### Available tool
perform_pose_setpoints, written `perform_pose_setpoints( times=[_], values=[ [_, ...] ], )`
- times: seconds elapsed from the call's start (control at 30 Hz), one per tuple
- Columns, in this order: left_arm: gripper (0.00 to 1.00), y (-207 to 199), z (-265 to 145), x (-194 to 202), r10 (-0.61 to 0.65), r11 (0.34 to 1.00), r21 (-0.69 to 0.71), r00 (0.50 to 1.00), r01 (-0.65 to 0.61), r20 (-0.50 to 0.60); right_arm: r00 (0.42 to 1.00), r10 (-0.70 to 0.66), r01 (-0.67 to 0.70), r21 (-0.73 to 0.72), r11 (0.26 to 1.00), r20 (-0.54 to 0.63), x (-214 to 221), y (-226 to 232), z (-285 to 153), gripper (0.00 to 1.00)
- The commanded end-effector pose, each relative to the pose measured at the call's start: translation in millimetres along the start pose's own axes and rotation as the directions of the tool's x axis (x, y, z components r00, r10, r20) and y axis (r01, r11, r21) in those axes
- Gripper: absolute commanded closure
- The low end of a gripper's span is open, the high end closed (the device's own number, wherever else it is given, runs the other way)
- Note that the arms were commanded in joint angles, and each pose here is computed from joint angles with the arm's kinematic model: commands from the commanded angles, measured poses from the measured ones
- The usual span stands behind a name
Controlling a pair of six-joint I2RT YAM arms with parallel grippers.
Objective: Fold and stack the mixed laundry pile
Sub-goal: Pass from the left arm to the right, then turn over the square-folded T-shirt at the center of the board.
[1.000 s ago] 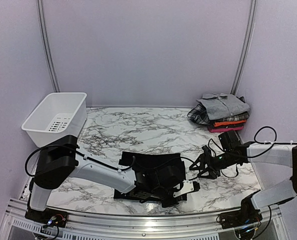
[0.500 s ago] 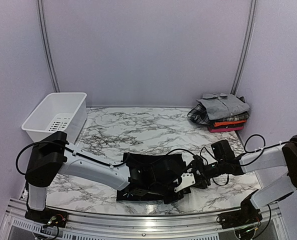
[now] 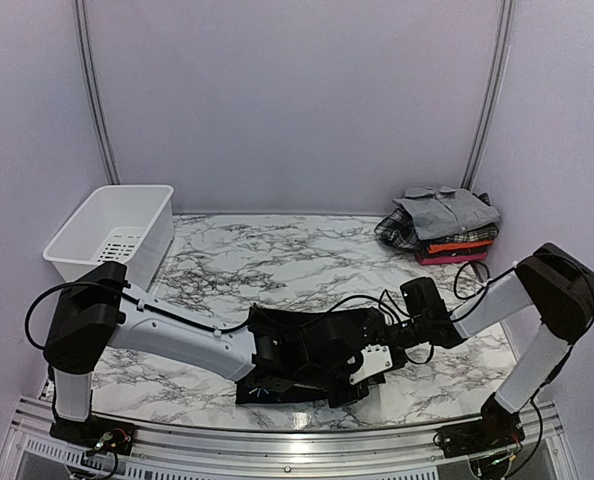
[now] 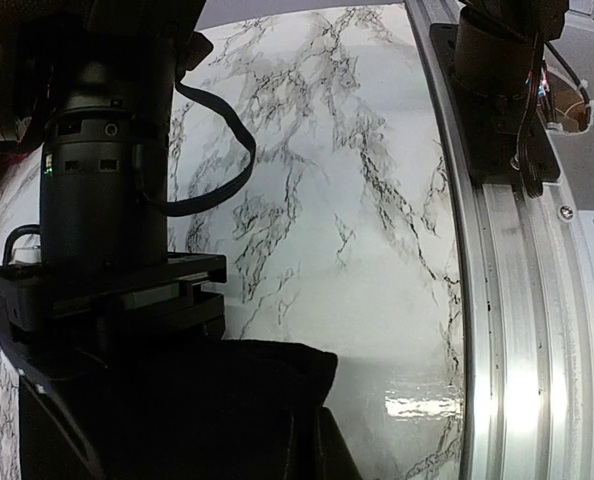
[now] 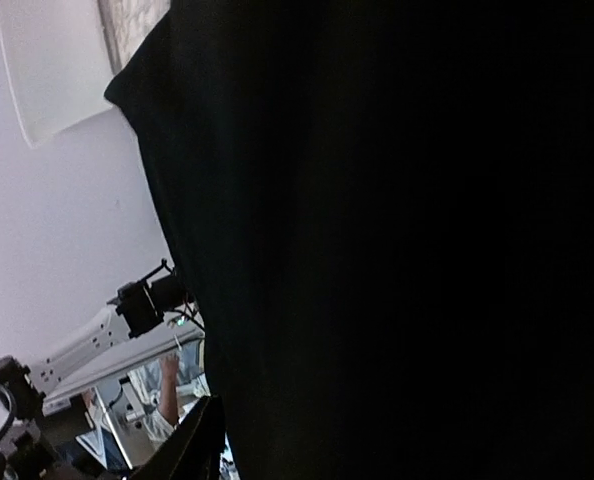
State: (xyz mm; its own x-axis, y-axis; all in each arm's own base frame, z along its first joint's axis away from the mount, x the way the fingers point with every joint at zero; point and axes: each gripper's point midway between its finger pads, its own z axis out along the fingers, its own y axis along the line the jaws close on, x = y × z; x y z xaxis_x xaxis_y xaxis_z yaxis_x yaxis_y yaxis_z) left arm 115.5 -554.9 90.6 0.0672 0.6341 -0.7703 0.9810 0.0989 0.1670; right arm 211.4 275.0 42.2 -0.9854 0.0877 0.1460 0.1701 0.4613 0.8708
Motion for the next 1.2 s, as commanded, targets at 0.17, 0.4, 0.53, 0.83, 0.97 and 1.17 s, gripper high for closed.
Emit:
perform_pose_setpoints(
  times=[0.17, 0.4, 0.53, 0.83, 0.97, 1.17],
  values=[
    [0.62, 11, -29, -29, -0.022, 0.996, -0.083, 0.997, 0.029, 0.079, 0.999, 0.005, -0.008, 0.090, 0.996, 0.035, -10, -5, 2, 1.00],
    [0.01, 49, -83, -23, -0.178, 0.951, -0.238, 0.979, 0.197, 0.100, 0.990, -0.134, 0.116, 0.302, 0.946, 0.039, -17, -5, -35, 1.00],
    [0.01, 65, -100, -9, -0.267, 0.912, -0.303, 0.961, 0.277, 0.074, 0.969, -0.248, 0.213, 0.463, 0.861, 0.017, -29, -14, -73, 1.00],
    [0.01, 93, -132, 39, -0.495, 0.812, -0.325, 0.867, 0.484, 0.056, 0.860, -0.509, 0.254, 0.847, 0.467, 0.022, -87, 11, -191, 1.00],
    [0.01, 116, -163, 52, -0.557, 0.748, -0.358, 0.822, 0.558, 0.117, 0.805, -0.593, 0.152, 0.955, 0.255, 0.031, -106, 40, -252, 1.00],
    [0.01, 138, -200, 82, -0.603, 0.669, -0.439, 0.783, 0.599, 0.150, 0.752, -0.658, -0.004, 0.999, 0.040, 0.029, -122, 85, -314, 1.00]
  ],
)
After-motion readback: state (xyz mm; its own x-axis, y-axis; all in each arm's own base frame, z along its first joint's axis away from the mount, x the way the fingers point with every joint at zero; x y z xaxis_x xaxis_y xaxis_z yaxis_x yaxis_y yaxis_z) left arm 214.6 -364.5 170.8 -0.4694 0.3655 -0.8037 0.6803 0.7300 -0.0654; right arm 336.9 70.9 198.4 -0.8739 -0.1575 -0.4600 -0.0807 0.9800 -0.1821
